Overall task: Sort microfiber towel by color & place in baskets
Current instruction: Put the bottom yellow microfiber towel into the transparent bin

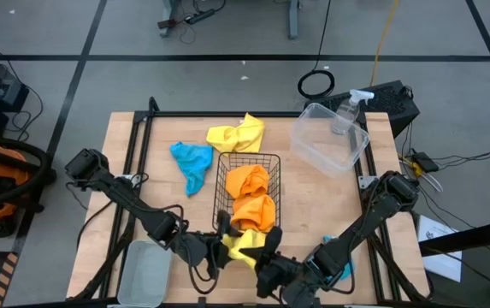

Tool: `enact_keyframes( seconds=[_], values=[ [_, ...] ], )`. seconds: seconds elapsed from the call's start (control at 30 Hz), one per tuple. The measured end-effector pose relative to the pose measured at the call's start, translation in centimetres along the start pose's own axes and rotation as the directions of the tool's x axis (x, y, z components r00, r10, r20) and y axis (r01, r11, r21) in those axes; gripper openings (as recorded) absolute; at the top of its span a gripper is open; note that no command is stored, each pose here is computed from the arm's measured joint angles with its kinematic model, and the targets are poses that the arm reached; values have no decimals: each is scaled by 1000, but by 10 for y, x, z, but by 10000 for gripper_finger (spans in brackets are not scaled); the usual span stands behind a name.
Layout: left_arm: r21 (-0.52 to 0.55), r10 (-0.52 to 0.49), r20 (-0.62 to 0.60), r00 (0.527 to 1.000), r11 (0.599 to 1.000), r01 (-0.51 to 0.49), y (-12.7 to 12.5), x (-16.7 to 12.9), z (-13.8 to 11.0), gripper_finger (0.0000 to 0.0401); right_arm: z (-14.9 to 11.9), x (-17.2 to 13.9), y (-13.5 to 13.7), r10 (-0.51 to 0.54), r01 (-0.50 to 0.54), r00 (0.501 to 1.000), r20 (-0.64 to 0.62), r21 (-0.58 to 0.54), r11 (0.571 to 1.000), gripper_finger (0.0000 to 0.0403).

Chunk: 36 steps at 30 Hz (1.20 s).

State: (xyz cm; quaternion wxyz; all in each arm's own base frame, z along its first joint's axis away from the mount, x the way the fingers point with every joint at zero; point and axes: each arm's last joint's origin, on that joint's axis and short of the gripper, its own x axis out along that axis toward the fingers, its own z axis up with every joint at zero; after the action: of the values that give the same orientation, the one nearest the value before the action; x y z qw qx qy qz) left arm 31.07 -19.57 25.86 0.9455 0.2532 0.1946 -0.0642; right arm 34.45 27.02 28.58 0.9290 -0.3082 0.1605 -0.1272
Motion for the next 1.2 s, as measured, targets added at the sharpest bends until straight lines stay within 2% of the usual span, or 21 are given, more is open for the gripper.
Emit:
enact_keyframes(
  seconds=[0.1,0.23,0.27,0.43,0.6,0.73,0.93,1.07,1.2],
  values=[
    [8,1,9,1000,1000,-1,0,0,1,164,0,0,0,7,-7,1000,0,45,999,27],
    [25,-4,17,1000,1000,4,-2,-2,2,33,0,-2,1,-6,6,1000,-4,37,999,76],
    [30,-7,18,1000,1000,6,-3,-2,2,19,-1,-4,2,-25,25,1000,-10,30,999,90],
    [33,-22,37,999,999,21,-8,-8,6,29,-5,-19,7,-162,160,985,-59,-47,986,155],
    [27,-49,92,995,999,46,-11,-28,17,11,-12,-40,17,-210,201,975,-74,-109,973,198],
    [-8,-30,103,994,999,31,-12,-40,22,10,-12,-58,27,-166,161,985,-48,-92,983,212],
    [-66,75,14,997,995,-73,-1,-36,14,14,5,-73,36,-6,7,998,55,-14,1000,214],
    [-147,75,0,997,986,-75,11,-28,11,14,14,-56,32,77,-73,990,117,-39,997,217],
    [-199,8,2,1000,980,-7,16,-24,8,15,9,-29,28,67,-55,993,102,-118,991,235]
  ],
)
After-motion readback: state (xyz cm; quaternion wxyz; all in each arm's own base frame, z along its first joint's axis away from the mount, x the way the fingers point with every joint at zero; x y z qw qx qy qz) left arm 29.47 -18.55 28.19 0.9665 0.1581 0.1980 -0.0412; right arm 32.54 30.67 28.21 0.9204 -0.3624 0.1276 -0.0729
